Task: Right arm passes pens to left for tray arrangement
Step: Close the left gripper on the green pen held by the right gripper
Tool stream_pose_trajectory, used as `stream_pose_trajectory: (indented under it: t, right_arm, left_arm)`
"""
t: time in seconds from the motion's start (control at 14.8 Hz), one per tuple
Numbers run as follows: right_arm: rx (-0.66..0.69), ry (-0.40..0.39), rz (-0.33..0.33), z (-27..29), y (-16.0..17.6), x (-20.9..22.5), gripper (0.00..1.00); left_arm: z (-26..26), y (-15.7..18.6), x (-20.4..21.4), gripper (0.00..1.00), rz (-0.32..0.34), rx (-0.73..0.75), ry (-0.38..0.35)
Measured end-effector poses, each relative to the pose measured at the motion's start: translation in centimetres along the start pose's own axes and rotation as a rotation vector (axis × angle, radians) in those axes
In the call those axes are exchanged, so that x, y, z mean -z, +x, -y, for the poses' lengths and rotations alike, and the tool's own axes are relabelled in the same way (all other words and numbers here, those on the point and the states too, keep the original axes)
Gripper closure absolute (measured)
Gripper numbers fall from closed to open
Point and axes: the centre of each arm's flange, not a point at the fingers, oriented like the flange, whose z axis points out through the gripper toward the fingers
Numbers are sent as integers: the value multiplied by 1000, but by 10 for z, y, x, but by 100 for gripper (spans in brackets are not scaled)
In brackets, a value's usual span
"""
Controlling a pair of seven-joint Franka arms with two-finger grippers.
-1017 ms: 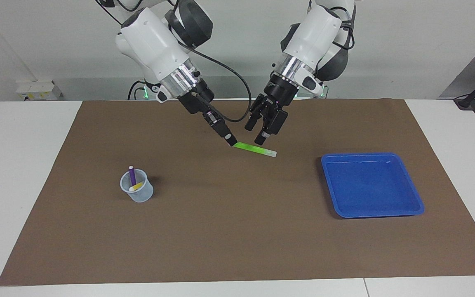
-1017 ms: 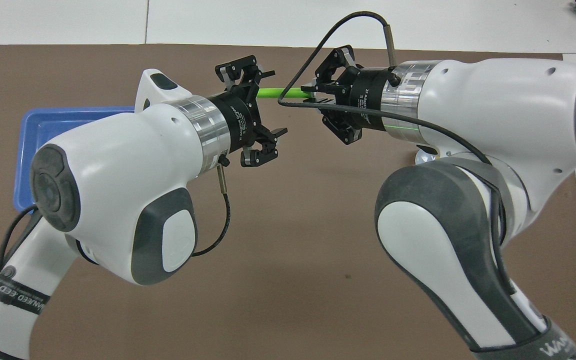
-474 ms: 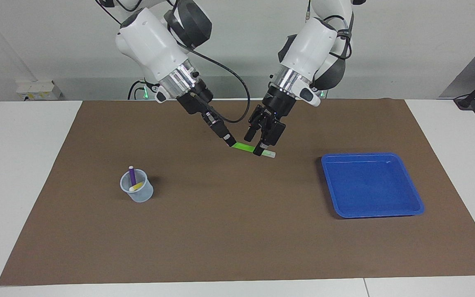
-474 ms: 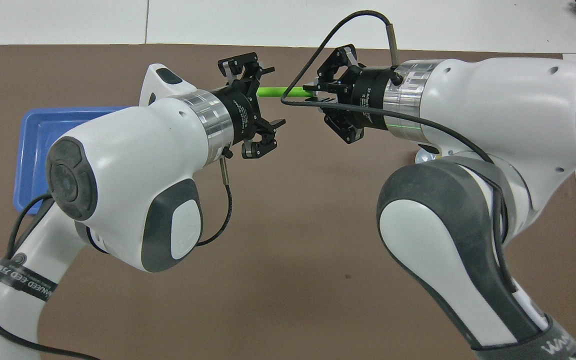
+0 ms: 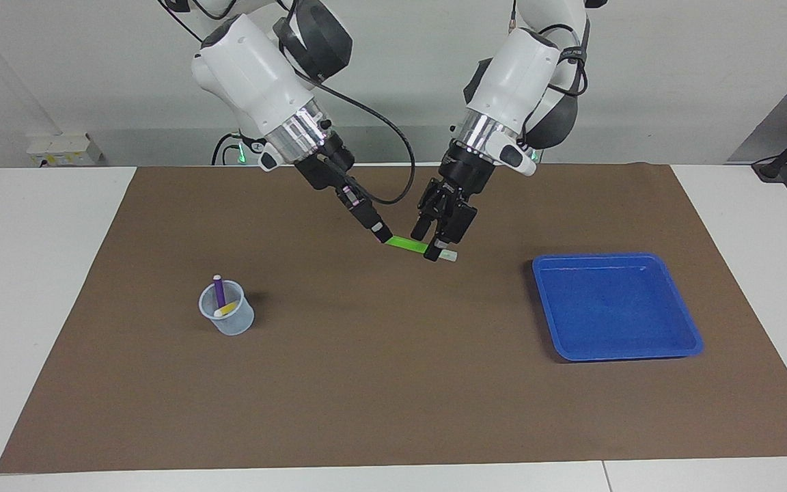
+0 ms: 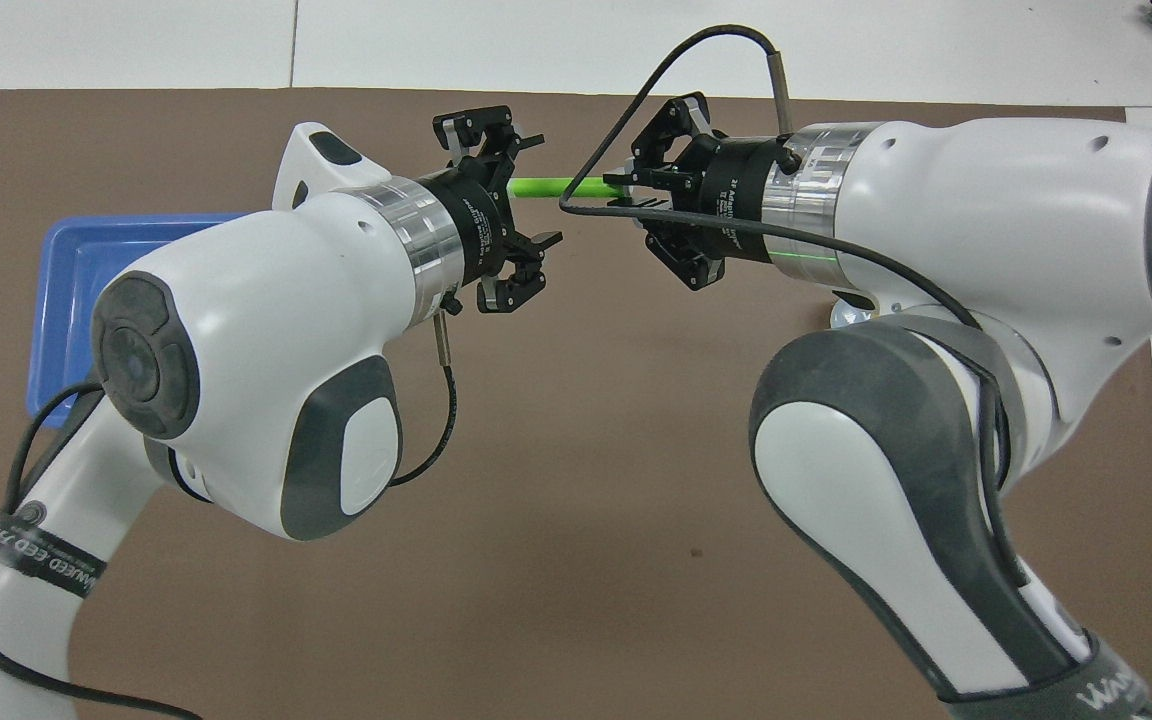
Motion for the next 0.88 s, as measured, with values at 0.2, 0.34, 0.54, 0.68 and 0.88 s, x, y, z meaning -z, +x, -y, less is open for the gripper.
stream_pose_trajectory:
  t: [0.2,0.34,0.54,0.68,0.88]
  right_arm:
    - [2,-1,1,0,-2,0,82]
    - [3,-2,2,-1,-3,-1,82]
    - [3,-2,2,-1,-3,-1,82]
    - [3,-2,2,-1,-3,-1,82]
    - [3,-3,2,-1,-3,-1,82]
  left_arm:
    - [0,0,-1,26,-1,-1,2]
    - [1,0,-1,39,-2,-2,3]
    - [3,1,-3,40,-17,-18,30]
    - [4,2,-2,40,-27,-32,52]
    - [4,3,1,40,-38,-40,74]
